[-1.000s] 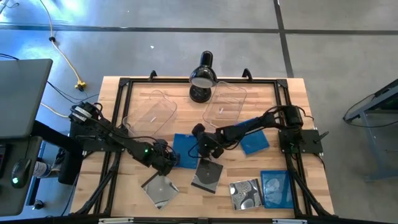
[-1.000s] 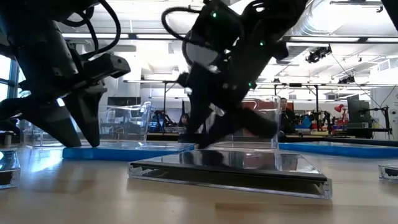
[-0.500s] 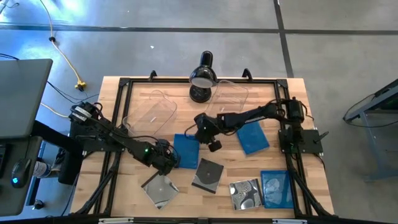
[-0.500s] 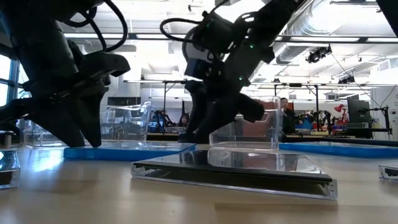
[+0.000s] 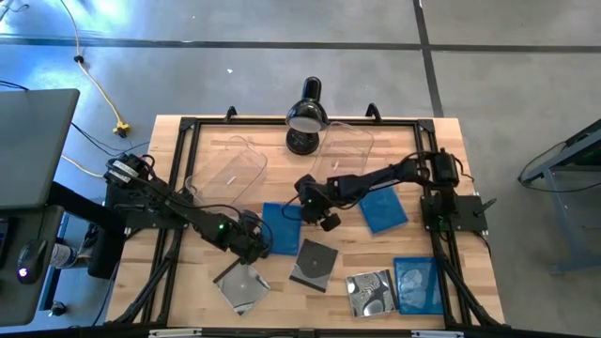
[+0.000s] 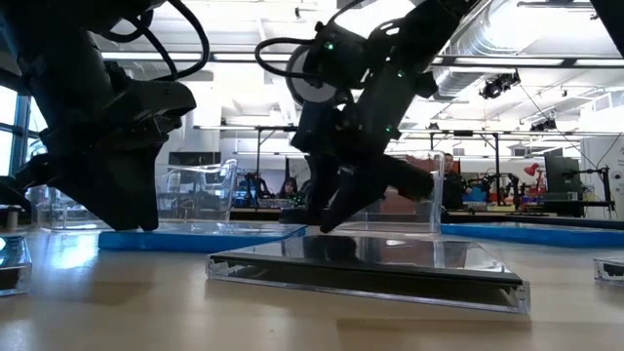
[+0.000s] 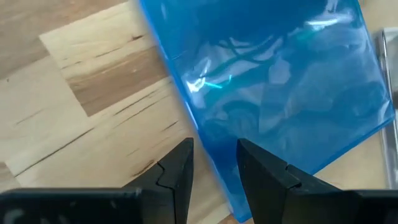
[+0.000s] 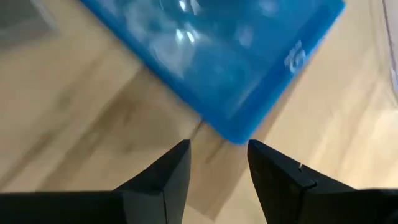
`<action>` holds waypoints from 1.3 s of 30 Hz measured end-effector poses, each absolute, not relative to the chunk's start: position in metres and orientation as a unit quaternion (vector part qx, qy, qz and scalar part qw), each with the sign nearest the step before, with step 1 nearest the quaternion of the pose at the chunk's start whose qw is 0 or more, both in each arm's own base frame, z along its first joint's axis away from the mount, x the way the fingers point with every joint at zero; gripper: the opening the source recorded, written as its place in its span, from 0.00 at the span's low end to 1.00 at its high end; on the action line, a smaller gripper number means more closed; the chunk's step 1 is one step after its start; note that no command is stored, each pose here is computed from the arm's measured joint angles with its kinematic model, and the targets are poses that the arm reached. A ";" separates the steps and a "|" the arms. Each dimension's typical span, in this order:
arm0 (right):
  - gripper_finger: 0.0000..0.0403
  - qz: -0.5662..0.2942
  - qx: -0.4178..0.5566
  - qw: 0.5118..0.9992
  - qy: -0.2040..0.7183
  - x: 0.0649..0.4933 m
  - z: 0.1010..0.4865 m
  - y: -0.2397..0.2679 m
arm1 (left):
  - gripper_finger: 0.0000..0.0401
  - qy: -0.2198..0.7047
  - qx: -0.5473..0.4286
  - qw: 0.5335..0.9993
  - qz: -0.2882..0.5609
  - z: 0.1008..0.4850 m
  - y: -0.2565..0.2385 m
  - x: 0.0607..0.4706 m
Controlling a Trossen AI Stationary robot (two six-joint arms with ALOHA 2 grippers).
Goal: Pick & place jewel cases by type
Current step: Put the left blue CD case into the left transparent bin
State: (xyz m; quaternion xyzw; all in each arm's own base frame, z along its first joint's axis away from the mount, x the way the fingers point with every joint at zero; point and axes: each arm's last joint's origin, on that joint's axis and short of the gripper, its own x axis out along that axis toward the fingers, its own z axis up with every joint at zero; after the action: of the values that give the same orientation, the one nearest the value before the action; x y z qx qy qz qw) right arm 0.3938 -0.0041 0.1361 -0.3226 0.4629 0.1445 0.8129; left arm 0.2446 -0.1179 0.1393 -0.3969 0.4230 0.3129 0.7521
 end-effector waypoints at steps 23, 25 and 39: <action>0.39 0.126 -0.291 0.838 0.444 0.397 0.140 0.020 | 0.30 0.509 -0.226 0.817 0.148 0.152 -0.127 0.254; 0.39 0.127 -0.279 0.834 0.459 0.394 0.138 0.021 | 0.30 0.511 -0.223 0.816 0.150 0.152 -0.126 0.253; 0.39 0.169 -0.182 0.843 0.477 0.389 0.133 0.034 | 0.30 0.500 -0.237 0.818 0.158 0.153 -0.127 0.255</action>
State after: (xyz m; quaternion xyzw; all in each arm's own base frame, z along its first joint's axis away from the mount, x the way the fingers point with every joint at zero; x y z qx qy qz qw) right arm 0.3895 0.0345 0.1325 -0.1817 0.4771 0.1695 0.8430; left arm 0.2548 -0.1267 0.1529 -0.2367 0.5002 0.1579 0.8178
